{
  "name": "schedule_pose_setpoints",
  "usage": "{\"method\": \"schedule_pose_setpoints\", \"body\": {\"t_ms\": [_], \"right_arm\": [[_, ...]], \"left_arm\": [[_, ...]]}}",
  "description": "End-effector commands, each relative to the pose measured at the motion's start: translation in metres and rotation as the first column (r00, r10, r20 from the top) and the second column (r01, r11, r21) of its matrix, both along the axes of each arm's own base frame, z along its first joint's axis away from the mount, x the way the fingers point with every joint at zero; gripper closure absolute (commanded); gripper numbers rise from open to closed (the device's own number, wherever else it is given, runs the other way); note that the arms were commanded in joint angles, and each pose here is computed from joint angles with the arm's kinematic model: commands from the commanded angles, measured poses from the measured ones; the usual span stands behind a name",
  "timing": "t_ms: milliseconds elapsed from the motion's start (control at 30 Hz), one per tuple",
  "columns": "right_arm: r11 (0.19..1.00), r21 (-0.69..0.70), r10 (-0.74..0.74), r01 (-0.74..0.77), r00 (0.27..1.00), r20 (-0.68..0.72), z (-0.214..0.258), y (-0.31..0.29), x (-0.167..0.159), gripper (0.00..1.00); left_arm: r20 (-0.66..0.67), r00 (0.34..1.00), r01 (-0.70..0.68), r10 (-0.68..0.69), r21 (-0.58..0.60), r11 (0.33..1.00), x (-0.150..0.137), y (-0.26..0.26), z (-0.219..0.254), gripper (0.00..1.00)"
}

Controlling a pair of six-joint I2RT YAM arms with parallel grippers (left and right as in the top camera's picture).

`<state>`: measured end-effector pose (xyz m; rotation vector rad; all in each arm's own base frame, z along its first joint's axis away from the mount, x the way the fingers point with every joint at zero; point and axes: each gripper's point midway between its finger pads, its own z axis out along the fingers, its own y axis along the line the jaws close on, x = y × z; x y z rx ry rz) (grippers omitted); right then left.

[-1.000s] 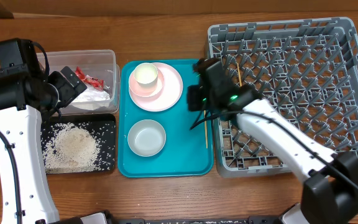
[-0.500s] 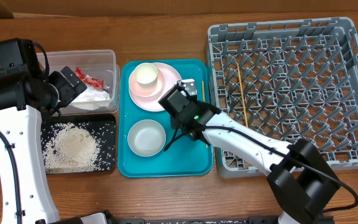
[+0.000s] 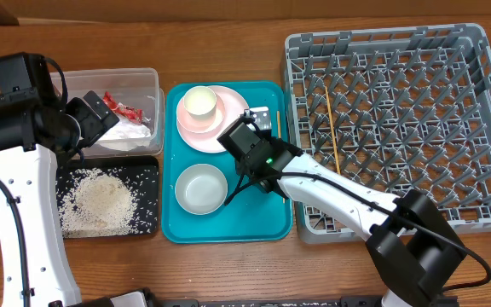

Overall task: Sort waste into correct bins and load items into the dishwasher
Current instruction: 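Return the right gripper to the teal tray and grasp the second chopstick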

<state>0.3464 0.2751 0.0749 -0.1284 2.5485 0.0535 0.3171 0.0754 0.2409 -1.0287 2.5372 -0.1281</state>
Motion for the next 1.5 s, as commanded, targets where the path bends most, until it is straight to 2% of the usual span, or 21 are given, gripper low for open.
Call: {"method": "schedule_pose_setpoints", "body": {"t_ms": [0, 300, 633, 833, 900, 1033, 1467], "right_arm": [[0.999, -0.025, -0.024, 0.024, 1.0, 0.019, -0.001, -0.006, 0.004, 0.95], [0.997, -0.061, -0.044, 0.044, 0.999, 0.008, -0.017, -0.019, 0.002, 0.95], [0.996, -0.05, -0.069, 0.07, 0.997, 0.018, -0.044, -0.034, 0.004, 0.75], [0.995, -0.074, -0.073, 0.072, 0.997, -0.004, -0.057, -0.037, 0.002, 0.73], [0.993, -0.087, -0.076, 0.075, 0.997, -0.016, -0.066, -0.039, 0.002, 0.68], [0.99, -0.11, -0.093, 0.089, 0.995, -0.033, -0.079, -0.046, 0.004, 0.66], [0.988, -0.117, -0.101, 0.096, 0.994, -0.033, -0.065, -0.045, 0.01, 0.59]], "left_arm": [[-0.006, 1.0, -0.002, 0.002, -0.006, 1.0, 0.0, 0.0, -0.002, 0.0], [-0.006, 1.0, -0.003, 0.003, -0.006, 1.0, 0.0, 0.0, -0.002, 0.0], [-0.006, 1.0, -0.003, 0.003, -0.006, 1.0, 0.0, 0.0, -0.002, 0.0], [-0.006, 1.0, -0.003, 0.003, -0.006, 1.0, 0.0, 0.0, -0.002, 0.0], [-0.006, 1.0, -0.003, 0.003, -0.006, 1.0, 0.0, 0.0, -0.002, 0.0], [-0.006, 1.0, -0.003, 0.003, -0.006, 1.0, 0.0, 0.0, -0.002, 0.0], [-0.006, 1.0, -0.003, 0.003, -0.006, 1.0, 0.0, 0.0, -0.002, 0.0]]}}
